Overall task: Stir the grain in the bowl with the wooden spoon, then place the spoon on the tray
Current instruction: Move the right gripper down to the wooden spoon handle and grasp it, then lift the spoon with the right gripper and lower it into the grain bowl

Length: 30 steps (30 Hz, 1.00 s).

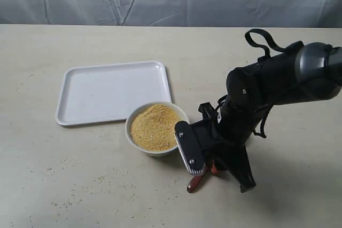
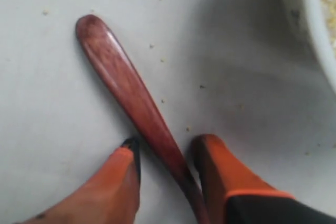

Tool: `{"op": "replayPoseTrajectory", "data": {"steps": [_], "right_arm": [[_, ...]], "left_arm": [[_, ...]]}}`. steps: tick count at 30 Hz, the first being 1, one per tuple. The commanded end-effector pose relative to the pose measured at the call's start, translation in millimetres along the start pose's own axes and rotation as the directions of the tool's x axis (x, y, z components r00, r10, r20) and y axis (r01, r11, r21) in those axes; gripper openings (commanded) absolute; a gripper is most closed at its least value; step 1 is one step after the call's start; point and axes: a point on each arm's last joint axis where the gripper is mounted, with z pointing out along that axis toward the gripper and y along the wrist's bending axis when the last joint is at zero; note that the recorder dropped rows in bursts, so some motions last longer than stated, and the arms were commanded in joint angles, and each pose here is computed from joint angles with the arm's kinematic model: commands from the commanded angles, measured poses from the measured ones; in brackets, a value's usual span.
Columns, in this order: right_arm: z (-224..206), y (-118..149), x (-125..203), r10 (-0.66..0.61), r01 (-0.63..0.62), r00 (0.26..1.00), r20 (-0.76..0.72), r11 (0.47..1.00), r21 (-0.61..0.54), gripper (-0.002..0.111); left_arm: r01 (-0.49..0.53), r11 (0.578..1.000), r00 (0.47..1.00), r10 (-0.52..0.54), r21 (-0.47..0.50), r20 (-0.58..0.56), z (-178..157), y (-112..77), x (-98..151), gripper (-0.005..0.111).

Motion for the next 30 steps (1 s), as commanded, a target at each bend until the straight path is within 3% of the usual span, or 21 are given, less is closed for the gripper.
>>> {"op": "replayPoseTrajectory", "data": {"steps": [1,6,10,14,20,24,30], "right_arm": [[3.7,-0.8,-0.2,-0.008,0.008,1.0,-0.003,1.0,-0.006,0.033],[1.9,-1.0,-0.5,0.037,-0.037,0.999,-0.001,0.999,0.0,-0.001],[-7.1,-1.5,-1.4,0.145,-0.146,0.989,0.007,0.989,0.023,0.0],[-35.7,-9.3,-5.7,0.341,-0.343,0.939,0.046,0.935,0.086,0.0],[-111.2,-16.8,-18.1,0.66,-0.681,0.729,0.181,0.726,0.098,0.0],[-135.7,-17.1,-21.1,0.724,-0.772,0.629,0.282,0.626,0.111,0.0],[-140.4,-14.0,-21.0,0.732,-0.779,0.619,0.284,0.618,0.105,0.0]], "left_arm": [[0.007,1.0,1.0,-0.007,0.0,0.004,0.0,-0.1,1.1,0.0],[0.007,1.0,1.0,-0.007,0.0,0.004,0.0,-0.1,1.1,0.0],[0.007,1.0,1.0,-0.007,0.0,0.004,0.0,-0.1,1.1,0.0],[0.007,1.0,1.0,-0.007,0.0,0.004,0.0,-0.1,1.1,0.0],[0.007,1.0,1.0,-0.007,0.0,0.004,0.0,-0.1,1.1,0.0],[0.007,1.0,1.0,-0.007,0.0,0.004,0.0,-0.1,1.1,0.0],[0.007,1.0,1.0,-0.007,0.0,0.004,0.0,-0.1,1.1,0.0]]}}
